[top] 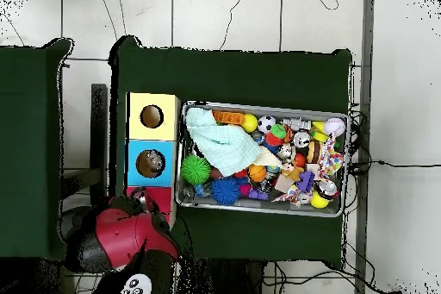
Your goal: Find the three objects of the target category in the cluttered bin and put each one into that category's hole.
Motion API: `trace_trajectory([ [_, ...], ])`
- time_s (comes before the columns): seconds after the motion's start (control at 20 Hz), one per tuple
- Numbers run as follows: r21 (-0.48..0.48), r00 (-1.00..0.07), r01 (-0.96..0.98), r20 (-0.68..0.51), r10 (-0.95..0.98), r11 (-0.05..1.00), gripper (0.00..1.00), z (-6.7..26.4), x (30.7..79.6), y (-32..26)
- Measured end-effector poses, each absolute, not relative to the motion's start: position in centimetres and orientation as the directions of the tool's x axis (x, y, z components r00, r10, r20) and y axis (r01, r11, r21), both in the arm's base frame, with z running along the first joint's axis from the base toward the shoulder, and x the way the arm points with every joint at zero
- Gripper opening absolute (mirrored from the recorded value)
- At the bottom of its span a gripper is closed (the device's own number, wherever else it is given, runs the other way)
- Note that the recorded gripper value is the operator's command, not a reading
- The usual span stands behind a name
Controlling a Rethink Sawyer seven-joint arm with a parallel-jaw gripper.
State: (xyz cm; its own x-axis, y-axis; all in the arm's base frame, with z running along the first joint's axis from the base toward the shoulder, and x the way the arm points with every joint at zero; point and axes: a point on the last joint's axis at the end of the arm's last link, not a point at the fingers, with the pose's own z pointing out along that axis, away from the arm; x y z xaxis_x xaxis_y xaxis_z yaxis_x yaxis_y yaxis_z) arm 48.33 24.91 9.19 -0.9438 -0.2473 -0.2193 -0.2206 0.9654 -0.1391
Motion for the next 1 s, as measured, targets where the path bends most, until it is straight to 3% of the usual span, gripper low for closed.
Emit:
trace_trajectory([
  [1.0,-0.134,-0.943,-0.208,-0.234,-0.235,0.969,0.0,9.23,48.85,24.57],
])
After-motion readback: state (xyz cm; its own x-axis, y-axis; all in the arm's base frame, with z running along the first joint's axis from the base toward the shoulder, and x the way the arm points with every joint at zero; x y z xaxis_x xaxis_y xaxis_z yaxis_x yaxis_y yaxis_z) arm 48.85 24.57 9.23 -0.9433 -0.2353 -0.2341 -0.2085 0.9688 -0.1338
